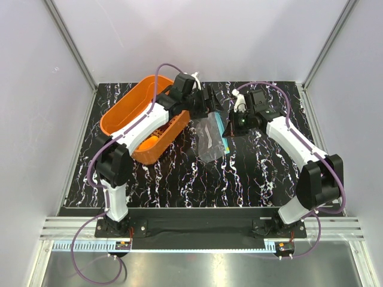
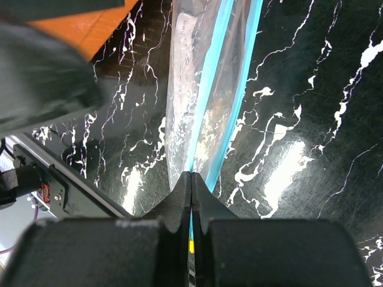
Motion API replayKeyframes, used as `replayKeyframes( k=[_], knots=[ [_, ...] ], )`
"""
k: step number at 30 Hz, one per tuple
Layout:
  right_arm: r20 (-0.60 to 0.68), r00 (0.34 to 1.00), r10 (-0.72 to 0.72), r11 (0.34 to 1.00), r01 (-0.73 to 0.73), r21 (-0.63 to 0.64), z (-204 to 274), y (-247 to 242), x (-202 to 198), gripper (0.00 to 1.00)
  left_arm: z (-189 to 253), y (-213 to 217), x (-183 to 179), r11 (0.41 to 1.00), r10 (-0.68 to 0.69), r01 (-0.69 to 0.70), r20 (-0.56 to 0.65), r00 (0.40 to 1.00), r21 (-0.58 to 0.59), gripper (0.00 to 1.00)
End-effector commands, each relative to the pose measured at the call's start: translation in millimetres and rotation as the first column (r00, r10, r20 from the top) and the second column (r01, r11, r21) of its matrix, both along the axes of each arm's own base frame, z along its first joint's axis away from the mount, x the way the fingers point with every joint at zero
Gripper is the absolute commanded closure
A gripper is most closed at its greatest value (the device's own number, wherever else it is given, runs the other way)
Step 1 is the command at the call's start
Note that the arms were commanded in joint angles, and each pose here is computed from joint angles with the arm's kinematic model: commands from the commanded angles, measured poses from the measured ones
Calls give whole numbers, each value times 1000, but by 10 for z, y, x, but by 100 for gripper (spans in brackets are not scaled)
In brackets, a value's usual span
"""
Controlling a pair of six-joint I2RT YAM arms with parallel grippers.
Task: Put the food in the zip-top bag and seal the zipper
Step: Pick up the zipper food storage bag at the center of the board.
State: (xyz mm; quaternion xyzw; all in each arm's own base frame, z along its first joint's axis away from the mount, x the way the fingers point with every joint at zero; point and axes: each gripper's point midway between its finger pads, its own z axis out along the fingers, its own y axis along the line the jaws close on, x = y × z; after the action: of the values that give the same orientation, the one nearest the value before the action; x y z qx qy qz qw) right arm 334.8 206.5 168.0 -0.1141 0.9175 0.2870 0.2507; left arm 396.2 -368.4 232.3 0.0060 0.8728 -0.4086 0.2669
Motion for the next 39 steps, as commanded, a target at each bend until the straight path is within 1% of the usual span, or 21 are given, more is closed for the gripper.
replayKeyframes(
  k=[1, 2, 3, 4, 11, 14, 16, 17, 20, 21, 23, 24, 25, 26, 27, 28, 29, 33, 34, 37, 39],
  knots=[
    [84, 996, 8, 1000, -7, -9, 234, 10, 29, 100, -165, 55, -27, 998, 46, -43, -66, 997, 46, 10],
    [87, 996, 9, 1000, -8, -12, 241, 13, 26, 100, -258, 71, -59, 998, 44, -40, -85, 995, 57, 12],
    [88, 996, 9, 1000, -7, -14, 239, 15, 26, 100, -243, 67, -72, 998, 41, -37, -80, 996, 52, 15],
    [90, 996, 12, 1000, -11, -15, 244, 29, 21, 100, -279, 73, -90, 998, 40, -35, -87, 995, 54, 16],
    [102, 994, 29, 999, -25, -40, 232, 84, -7, 100, -432, 93, -140, 993, 43, -29, -115, 992, 117, 11],
    [109, 993, 42, 998, -36, -50, 243, 126, -20, 100, -527, 67, -181, 991, 35, -15, -144, 989, 136, 12],
    [120, 992, 49, 997, -43, -59, 270, 139, -22, 100, -581, 79, -205, 988, 34, -10, -151, 988, 153, 15],
    [123, 991, 51, 997, -43, -62, 277, 142, -25, 100, -601, 80, -222, 988, 30, -5, -154, 988, 156, 20],
    [133, 989, 59, 997, -51, -64, 304, 166, -39, 100, -677, 120, -270, 986, 27, 2, -171, 985, 164, 29],
    [132, 989, 63, 996, -55, -65, 305, 174, -48, 100, -667, 100, -268, 988, 17, 8, -163, 986, 152, 38],
    [133, 989, 68, 996, -59, -68, 298, 182, -52, 100, -692, 73, -303, 990, 0, 25, -178, 984, 135, 50],
    [134, 989, 69, 996, -60, -70, 301, 184, -54, 100, -689, 58, -303, 992, -6, 28, -175, 985, 125, 59],
    [135, 988, 72, 996, -63, -70, 302, 186, -55, 100, -687, 56, -312, 992, -12, 33, -177, 984, 119, 71],
    [131, 989, 71, 995, -62, -72, 295, 180, -62, 98, -681, 46, -313, 993, -17, 37, -171, 985, 116, 79],
    [131, 989, 72, 996, -63, -70, 301, 187, -68, 93, -667, 56, -300, 993, -17, 35, -162, 987, 112, 84],
    [131, 989, 73, 996, -64, -70, 302, 183, -66, 83, -662, 57, -299, 993, -19, 37, -156, 988, 111, 95],
    [136, 988, 74, 996, -66, -68, 316, 187, -64, 80, -649, 64, -290, 994, -20, 36, -150, 989, 105, 99],
    [159, 986, 58, 997, -48, -68, 386, 172, -20, 69, -609, 80, -312, 996, -39, 48, -123, 992, 71, 100],
    [164, 985, 56, 997, -45, -66, 409, 173, -13, 68, -670, 93, -355, 996, -46, 57, -136, 990, 72, 100],
    [165, 986, 24, 999, -16, -51, 473, 169, 51, 65, -631, 121, -375, 996, -51, 58, -112, 992, 60, 100],
    [134, 991, -20, 998, 28, -62, 440, 122, 126, 65, -612, 147, -395, 997, -50, 56, -97, 994, 54, 100]
  ],
)
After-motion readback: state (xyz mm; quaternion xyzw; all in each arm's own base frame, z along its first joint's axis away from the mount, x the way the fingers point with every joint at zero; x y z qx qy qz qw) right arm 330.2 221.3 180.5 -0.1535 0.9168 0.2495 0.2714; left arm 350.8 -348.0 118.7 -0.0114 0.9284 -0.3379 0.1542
